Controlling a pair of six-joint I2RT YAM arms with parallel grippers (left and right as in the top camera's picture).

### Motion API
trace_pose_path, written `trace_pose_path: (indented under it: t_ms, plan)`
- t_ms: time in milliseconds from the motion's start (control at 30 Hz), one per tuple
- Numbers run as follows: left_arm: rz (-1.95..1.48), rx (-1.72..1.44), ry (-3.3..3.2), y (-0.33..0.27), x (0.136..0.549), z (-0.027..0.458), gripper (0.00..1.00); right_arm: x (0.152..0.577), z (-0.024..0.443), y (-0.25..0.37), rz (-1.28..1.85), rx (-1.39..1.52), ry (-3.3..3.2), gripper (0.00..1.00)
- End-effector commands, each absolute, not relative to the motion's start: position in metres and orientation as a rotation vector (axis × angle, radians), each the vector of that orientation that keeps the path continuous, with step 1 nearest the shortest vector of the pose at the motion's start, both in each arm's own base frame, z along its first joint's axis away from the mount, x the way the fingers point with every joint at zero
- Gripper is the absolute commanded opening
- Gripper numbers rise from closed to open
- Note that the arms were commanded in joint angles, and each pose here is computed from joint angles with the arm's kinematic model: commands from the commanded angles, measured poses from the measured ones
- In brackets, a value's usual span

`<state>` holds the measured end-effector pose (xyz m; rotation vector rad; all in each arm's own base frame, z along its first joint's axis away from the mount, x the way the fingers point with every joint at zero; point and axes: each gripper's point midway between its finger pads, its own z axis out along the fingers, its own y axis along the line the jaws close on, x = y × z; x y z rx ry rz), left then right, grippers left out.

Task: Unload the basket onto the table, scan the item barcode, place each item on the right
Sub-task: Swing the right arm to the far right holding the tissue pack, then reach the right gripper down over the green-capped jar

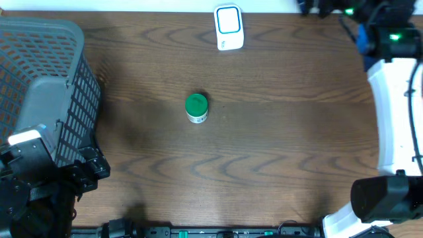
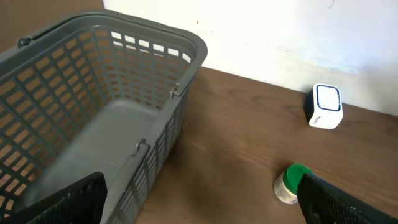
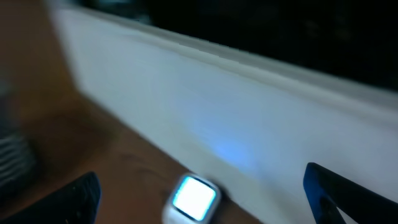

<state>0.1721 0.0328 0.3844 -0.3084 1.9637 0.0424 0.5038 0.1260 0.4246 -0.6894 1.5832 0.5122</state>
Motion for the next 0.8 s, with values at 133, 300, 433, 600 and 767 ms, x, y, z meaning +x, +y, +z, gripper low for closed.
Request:
trace_pose_path:
  t_ms: [133,300,433,600,767]
  plan:
    - [0.025,-0.307,1.962,0.031,0.172,0.384,0.98,0.507,0.414,0.187,0.312,-0.699,1.617,0.99]
    - [0.025,-0.307,1.962,0.031,0.172,0.384,0.98,0.468,0.318,0.271,0.45,-0.821,1.925,0.99]
    - [0.025,-0.307,1.962,0.031,0.172,0.384,0.98,0.423,0.243,0.32,0.577,-1.003,2.131,0.99]
    - [0.025,-0.307,1.962,0.031,0.172,0.384,0.98,0.354,0.177,0.37,0.776,-1.244,2.296,0.99]
    - [0.025,-0.307,1.962,0.031,0.172,0.384,0.98,0.374,0.152,0.372,0.479,-1.023,2.424,0.99]
